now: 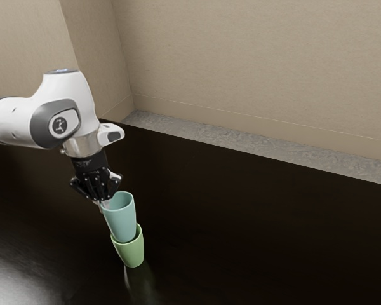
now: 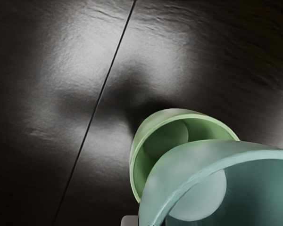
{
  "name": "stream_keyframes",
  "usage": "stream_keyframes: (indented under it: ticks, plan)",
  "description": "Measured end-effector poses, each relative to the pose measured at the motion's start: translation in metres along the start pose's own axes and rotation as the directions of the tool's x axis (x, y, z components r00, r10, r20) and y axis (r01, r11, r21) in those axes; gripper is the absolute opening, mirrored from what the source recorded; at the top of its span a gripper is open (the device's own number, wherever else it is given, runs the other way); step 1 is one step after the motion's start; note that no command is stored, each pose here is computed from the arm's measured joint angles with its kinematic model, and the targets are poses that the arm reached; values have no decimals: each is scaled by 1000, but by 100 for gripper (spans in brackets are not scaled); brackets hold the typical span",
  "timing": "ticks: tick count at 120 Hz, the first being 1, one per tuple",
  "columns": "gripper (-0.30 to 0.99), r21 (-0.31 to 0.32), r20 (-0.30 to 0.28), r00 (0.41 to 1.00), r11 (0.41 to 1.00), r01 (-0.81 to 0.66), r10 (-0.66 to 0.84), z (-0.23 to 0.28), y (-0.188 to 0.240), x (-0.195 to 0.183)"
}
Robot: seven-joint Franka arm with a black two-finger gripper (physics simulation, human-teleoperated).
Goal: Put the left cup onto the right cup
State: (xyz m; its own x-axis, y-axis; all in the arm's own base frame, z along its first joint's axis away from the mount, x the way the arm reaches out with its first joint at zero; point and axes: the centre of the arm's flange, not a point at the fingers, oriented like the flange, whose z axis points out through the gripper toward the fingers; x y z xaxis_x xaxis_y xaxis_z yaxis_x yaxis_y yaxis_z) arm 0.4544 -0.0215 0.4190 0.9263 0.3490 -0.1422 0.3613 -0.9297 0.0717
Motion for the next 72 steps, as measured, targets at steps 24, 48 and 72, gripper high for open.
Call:
stream_keyframes:
  ticks: [24,48,72]
  plan:
    - [-9,-2,-9,1000,1000,12,-12,5,-1,5]
    - [-9,-4,-18,1000,1000,20,-20,8,-1,9]
    - [-9,-1,-11,1000,1000,29,-29,16,-2,12]
